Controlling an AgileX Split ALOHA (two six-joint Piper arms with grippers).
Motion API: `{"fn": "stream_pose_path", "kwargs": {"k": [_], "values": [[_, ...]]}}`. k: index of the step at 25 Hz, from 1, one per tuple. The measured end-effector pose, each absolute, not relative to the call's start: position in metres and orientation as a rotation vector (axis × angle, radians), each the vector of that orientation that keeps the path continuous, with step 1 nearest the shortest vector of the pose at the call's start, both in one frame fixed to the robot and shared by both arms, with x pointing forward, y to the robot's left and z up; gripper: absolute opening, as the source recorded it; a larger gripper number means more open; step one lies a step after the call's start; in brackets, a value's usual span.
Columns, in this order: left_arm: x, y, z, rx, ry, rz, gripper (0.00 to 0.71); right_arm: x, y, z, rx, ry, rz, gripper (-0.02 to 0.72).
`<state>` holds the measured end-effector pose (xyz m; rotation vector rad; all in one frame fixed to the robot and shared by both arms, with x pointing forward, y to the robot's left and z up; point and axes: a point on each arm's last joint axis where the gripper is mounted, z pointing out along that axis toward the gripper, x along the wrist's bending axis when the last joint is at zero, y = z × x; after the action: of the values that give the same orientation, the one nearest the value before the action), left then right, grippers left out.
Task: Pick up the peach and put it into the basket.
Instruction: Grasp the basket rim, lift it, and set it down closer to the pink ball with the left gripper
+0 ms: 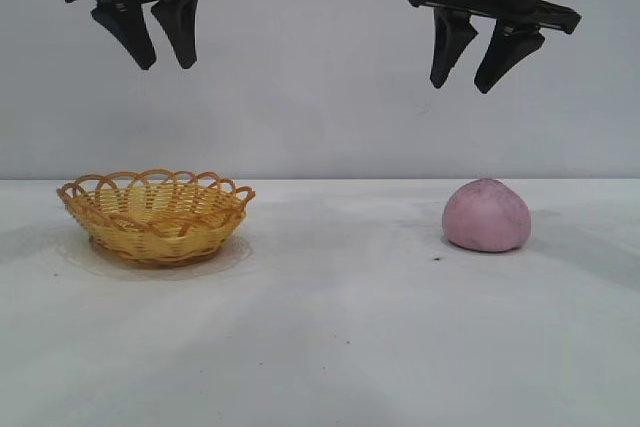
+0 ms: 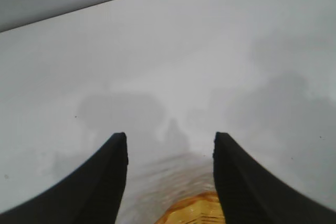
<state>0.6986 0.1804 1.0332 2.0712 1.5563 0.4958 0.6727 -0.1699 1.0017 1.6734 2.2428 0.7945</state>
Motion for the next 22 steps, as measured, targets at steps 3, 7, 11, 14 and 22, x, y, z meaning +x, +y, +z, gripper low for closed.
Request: {"fn": "stream_pose_path", "kwargs": {"k": [3, 7, 11, 14, 22], "values": [[0.699, 0.181, 1.033, 2.072, 1.556, 0.498, 0.363, 0.673, -0.170, 1.002, 1.674, 2.244, 0.793, 0.396], [0.698, 0.181, 1.033, 2.076, 1.558, 0.494, 0.363, 0.673, -0.170, 1.002, 1.674, 2.244, 0.793, 0.396], [0.694, 0.183, 1.029, 2.182, 1.530, 0.468, 0.363, 0.672, -0.170, 1.002, 1.675, 2.246, 0.791, 0.396], [0.693, 0.194, 1.012, 2.327, 1.522, 0.405, 0.363, 0.672, -0.170, 1.001, 1.668, 2.252, 0.788, 0.396], [0.693, 0.211, 0.956, 2.568, 1.526, 0.147, 0.363, 0.672, -0.170, 1.001, 1.653, 2.266, 0.781, 0.396]]}}
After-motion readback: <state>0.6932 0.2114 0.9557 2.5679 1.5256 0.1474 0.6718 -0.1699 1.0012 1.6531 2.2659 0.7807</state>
